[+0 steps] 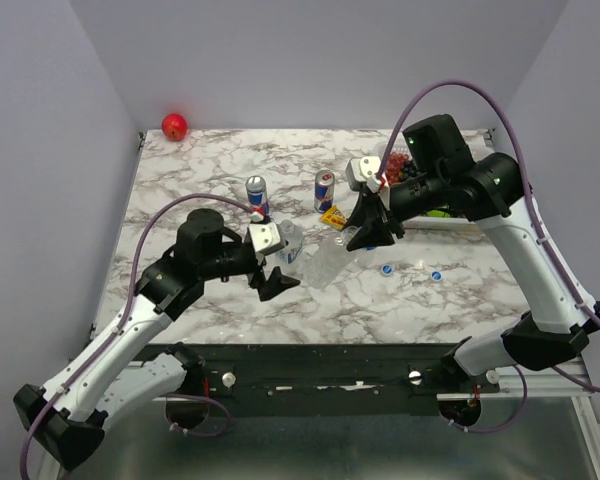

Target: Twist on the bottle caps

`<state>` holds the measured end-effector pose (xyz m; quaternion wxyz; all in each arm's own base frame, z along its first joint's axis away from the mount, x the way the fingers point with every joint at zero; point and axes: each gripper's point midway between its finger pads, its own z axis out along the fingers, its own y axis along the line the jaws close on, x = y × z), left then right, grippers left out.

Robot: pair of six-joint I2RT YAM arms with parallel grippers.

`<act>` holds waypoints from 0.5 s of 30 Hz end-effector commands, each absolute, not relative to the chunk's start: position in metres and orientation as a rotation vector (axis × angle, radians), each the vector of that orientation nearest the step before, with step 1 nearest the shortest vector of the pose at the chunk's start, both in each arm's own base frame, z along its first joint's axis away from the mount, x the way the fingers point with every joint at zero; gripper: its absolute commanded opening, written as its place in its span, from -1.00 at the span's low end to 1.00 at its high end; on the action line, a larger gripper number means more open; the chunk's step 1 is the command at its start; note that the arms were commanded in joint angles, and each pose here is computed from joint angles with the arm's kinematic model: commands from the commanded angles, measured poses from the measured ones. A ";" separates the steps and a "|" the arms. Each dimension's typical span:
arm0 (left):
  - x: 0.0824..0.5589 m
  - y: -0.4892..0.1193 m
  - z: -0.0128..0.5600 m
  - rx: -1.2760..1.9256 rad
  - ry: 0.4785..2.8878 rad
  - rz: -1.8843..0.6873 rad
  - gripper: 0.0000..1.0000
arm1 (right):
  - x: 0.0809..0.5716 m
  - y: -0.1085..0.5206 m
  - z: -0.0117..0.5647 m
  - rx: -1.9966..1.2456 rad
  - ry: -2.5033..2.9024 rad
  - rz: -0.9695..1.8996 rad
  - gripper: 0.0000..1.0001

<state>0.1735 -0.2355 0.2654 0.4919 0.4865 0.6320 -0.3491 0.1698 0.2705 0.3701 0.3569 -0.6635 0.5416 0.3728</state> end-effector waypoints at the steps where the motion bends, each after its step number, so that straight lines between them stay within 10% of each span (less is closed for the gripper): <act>1: 0.179 -0.260 0.274 1.180 1.462 -0.869 0.98 | 0.144 0.264 0.375 -1.708 1.449 1.057 -0.75; 15: 0.176 -0.306 0.268 1.307 1.373 -0.972 0.97 | 0.160 0.272 0.403 -1.584 1.371 0.976 -0.82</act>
